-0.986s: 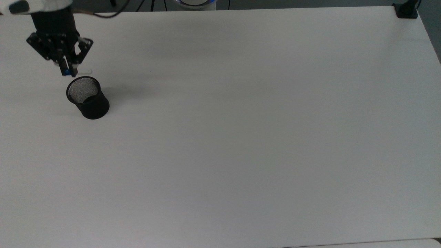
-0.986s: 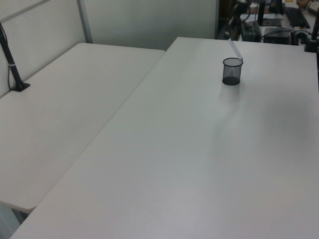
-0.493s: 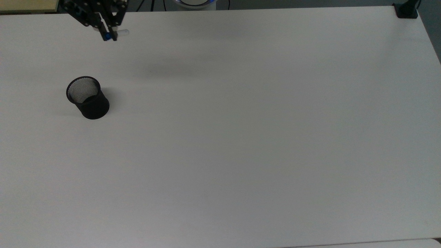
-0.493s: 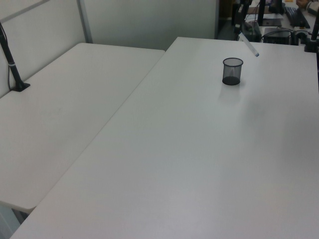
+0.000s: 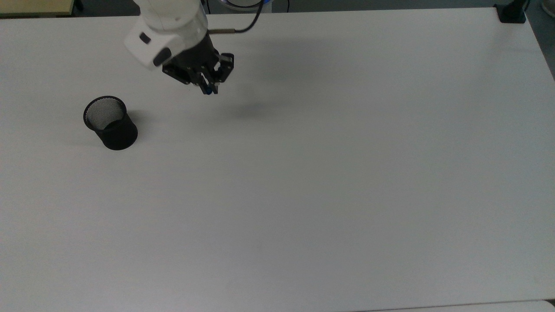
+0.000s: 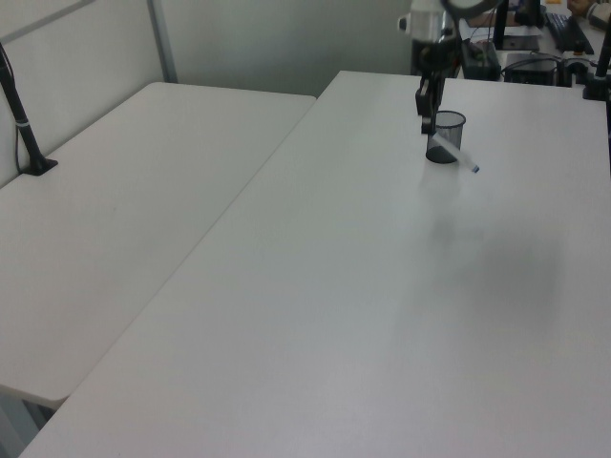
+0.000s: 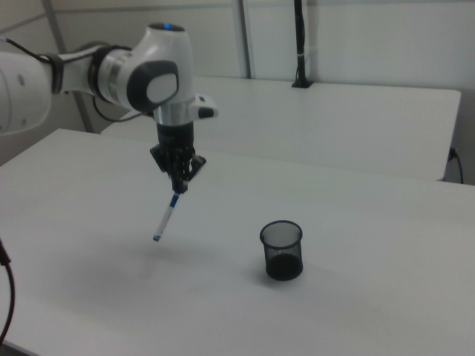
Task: Remove the marker
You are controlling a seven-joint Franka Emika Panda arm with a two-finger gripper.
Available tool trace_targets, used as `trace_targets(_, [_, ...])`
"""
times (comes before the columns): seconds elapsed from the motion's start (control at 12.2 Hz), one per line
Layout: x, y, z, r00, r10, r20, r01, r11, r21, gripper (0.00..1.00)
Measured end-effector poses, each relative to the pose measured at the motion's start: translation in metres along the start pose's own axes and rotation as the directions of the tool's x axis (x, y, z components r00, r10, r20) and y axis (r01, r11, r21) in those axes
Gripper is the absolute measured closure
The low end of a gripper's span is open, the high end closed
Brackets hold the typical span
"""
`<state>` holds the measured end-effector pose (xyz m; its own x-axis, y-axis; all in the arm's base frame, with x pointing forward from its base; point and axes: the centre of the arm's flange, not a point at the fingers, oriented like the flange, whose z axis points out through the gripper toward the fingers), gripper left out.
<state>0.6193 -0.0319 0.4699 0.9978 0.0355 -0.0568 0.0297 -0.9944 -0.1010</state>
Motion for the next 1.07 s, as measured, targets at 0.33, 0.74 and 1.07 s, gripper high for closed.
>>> trace_targets(0.33, [0.035,-0.024,0.083,1.0,-0.016,0.021,0.017,1.0,-0.016,0.83])
trace_targets(0.74, [0.053,-0.036,0.134,0.999,0.005,-0.052,-0.008,0.998,-0.063,0.83])
trace_targets(1.07, [0.056,-0.044,0.162,0.997,-0.006,-0.075,-0.002,0.995,-0.095,0.82])
